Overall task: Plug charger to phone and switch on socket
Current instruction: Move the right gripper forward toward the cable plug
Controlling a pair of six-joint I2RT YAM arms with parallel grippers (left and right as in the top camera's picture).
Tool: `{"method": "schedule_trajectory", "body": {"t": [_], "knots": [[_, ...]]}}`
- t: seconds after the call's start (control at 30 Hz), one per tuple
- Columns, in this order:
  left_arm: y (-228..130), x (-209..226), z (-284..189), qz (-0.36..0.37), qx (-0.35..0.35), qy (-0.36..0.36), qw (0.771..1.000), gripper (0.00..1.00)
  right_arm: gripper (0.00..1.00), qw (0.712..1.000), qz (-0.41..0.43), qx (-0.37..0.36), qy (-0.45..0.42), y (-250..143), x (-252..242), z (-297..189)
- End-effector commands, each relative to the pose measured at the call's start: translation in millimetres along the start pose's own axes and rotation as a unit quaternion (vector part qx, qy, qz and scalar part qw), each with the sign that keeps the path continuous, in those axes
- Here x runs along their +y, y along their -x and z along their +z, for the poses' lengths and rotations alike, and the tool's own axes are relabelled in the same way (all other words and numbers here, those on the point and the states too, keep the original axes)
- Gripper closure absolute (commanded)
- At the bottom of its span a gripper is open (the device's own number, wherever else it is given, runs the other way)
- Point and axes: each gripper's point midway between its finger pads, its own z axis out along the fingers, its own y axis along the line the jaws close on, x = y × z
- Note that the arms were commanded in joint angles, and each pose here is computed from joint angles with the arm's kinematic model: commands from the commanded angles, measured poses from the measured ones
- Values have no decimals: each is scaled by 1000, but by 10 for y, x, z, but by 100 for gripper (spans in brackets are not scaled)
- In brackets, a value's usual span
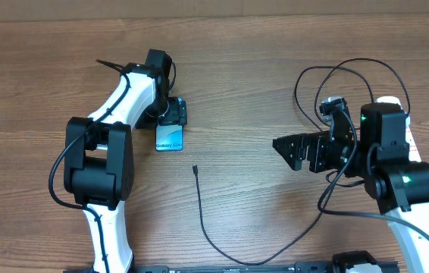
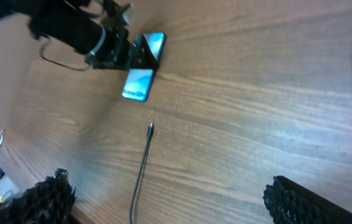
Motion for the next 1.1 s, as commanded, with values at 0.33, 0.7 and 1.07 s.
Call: {"method": "schedule_trajectory", "body": {"t": [0.33, 0.7, 1.07], "knots": [[181, -172, -233, 5, -31, 33, 999, 7, 0, 997, 37, 63, 0, -123, -111, 201], [248, -174, -25, 8, -29, 31, 999, 0, 0, 996, 46, 80, -3, -183, -143, 232], [121, -132, 154, 13, 7, 44, 999, 5, 0, 995, 48, 83, -4, -199, -144, 229]]}}
